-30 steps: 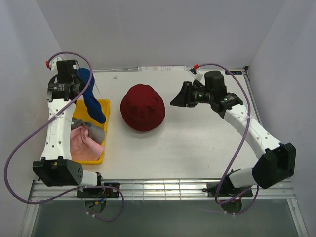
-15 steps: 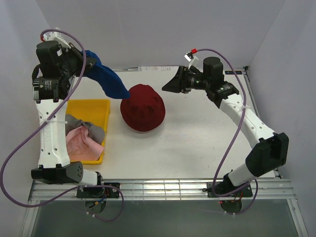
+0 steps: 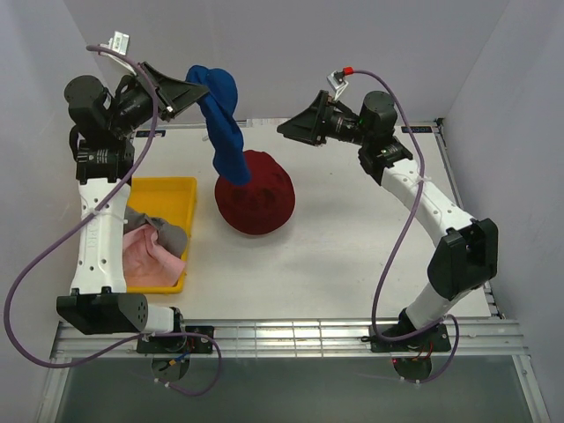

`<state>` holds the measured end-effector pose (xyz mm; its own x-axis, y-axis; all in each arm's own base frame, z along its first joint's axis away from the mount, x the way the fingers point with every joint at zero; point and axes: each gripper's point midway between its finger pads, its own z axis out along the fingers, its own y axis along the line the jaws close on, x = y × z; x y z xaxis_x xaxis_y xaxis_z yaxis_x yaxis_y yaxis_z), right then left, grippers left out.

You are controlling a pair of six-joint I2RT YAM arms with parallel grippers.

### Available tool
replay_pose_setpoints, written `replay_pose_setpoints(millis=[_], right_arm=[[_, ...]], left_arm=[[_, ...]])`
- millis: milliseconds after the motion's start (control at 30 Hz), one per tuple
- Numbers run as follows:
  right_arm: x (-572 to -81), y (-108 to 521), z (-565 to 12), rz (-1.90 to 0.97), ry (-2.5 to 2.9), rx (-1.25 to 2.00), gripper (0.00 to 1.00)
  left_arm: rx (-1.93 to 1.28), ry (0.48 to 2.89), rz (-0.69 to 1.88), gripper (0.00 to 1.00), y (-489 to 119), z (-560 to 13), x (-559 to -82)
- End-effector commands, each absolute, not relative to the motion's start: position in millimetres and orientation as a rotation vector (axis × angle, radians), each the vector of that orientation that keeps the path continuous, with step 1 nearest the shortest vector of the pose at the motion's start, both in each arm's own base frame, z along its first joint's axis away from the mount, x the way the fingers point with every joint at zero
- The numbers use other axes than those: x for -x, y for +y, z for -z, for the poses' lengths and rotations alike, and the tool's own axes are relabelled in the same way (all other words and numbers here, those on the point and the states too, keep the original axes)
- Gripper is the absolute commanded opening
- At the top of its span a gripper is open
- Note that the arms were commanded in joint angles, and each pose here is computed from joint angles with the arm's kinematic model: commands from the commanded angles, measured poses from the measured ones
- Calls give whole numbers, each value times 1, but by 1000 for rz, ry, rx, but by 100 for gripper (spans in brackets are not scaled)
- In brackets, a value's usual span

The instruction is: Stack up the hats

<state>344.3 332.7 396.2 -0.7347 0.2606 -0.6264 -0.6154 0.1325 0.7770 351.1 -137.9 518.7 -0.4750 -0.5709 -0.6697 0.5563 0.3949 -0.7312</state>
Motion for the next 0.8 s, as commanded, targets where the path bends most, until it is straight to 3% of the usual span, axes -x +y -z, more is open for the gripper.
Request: replay_pose_setpoints(millis=[0, 367, 767], right_arm=[[-339, 335, -437, -1809, 1591, 346, 87], [-348, 335, -455, -1918, 1420, 259, 94], [-355, 337, -447, -1891, 1339, 240, 95]], left_arm=[[-204, 1441, 1470, 0, -157, -561, -310], [-326, 1396, 1609, 0, -192, -573, -302], [-302, 1425, 1655, 0, -202, -565, -309]])
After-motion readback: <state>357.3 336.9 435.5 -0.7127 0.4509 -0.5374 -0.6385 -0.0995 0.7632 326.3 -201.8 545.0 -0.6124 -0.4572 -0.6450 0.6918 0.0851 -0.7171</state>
